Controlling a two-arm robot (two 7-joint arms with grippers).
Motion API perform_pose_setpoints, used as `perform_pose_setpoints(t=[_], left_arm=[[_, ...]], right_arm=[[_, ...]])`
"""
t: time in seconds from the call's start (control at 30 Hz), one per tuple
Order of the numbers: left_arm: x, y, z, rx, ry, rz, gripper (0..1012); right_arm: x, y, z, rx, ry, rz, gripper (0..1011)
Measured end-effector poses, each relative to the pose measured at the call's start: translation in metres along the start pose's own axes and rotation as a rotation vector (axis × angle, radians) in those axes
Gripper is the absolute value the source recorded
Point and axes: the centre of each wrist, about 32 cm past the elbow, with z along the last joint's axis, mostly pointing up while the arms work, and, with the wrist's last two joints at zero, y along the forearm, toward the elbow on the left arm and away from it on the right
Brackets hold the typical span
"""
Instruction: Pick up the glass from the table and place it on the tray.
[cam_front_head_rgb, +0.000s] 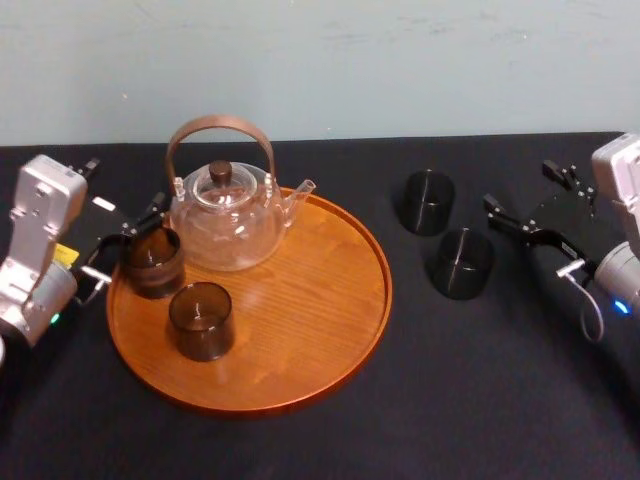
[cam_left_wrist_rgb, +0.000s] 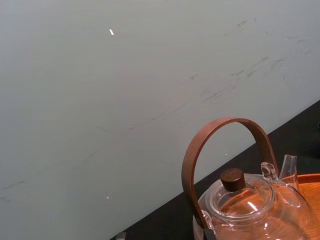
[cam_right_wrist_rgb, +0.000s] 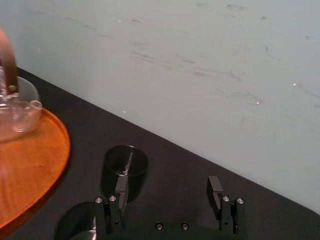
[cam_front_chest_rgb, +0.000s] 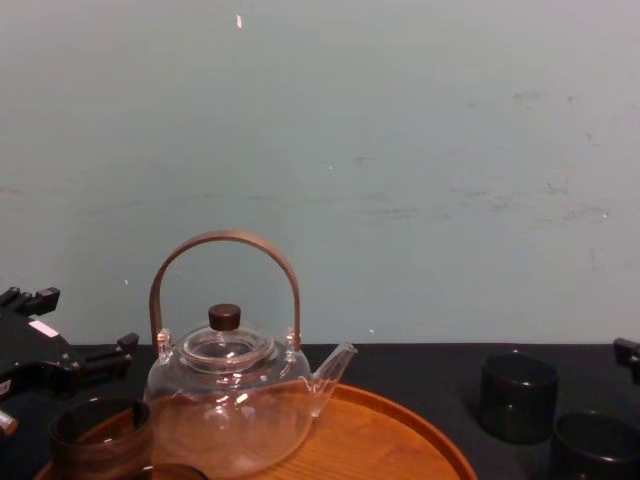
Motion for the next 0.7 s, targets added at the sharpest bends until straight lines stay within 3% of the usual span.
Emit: perform_pose_setpoints(t=[0.33,0.7], left_arm=[[0.0,0.0,0.0,0.0,0.0,0.0,1001],[0.0,0.0,0.0,0.0,0.0,0.0,1002]], right_arm=[[0.0098,-0.025,0.009,-0.035,0.05,0.102,1002],[0.0149,-0.048,0.011,-0.081,0.051,0.239,1002]])
